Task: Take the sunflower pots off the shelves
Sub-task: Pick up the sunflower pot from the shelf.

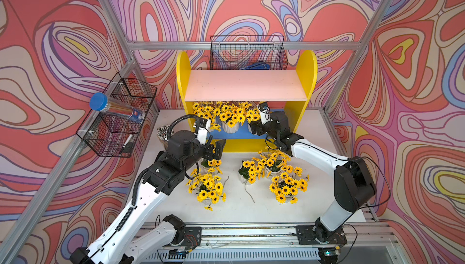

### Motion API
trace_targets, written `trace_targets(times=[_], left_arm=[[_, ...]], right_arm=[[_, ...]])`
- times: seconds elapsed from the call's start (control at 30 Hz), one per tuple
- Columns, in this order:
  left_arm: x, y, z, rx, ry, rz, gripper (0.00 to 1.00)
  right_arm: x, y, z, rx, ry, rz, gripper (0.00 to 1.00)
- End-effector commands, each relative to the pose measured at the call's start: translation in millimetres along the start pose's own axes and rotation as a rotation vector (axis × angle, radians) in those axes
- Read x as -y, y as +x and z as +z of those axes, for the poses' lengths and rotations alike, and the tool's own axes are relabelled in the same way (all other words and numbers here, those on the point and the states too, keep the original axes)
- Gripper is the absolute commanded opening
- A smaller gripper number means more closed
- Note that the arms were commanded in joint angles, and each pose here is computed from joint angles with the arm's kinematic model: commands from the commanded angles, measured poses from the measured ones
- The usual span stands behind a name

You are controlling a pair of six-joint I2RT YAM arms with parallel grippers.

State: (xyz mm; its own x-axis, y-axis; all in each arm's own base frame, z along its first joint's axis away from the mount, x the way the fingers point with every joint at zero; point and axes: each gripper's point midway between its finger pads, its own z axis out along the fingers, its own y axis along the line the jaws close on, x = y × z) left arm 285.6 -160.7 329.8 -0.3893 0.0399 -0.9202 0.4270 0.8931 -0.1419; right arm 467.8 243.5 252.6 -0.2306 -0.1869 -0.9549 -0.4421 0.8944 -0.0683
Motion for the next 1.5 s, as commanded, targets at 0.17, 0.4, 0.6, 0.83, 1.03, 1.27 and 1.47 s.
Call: trace_targets(times=[0.17,0.4,0.6,0.83,1.03,1.27,1.47], left_arm=[[-3,-1,1,0.011,-0.008,0.003,1.0],[-2,-2,0,0.014,-0.005,-0.002,1.0],[-1,-1,1,0.004,0.004,-0.012,1.0],[-1,-2,-1,0.005,0.003,-0.023,1.0],[3,-3,-2,-0.001,0.02,-0.046,1.0],[16,12,6,-0.061,0.099,-0.087,1.0],[41,37,2,-0.159,0.248,-0.128,1.0]], right_arm=[[10,-56,-48,0.16,0.032,0.011,0.58],[9,-57,-79,0.162,0.024,0.03,0.58],[-1,-45,-91,0.13,-0.001,0.024,0.58],[-13,-38,-113,0.117,-0.024,0.032,0.58],[-29,-44,-137,0.131,-0.05,0.019,0.57],[-57,-51,-156,0.142,-0.108,-0.008,0.57],[-91,-44,-170,0.123,-0.19,-0.027,0.57]])
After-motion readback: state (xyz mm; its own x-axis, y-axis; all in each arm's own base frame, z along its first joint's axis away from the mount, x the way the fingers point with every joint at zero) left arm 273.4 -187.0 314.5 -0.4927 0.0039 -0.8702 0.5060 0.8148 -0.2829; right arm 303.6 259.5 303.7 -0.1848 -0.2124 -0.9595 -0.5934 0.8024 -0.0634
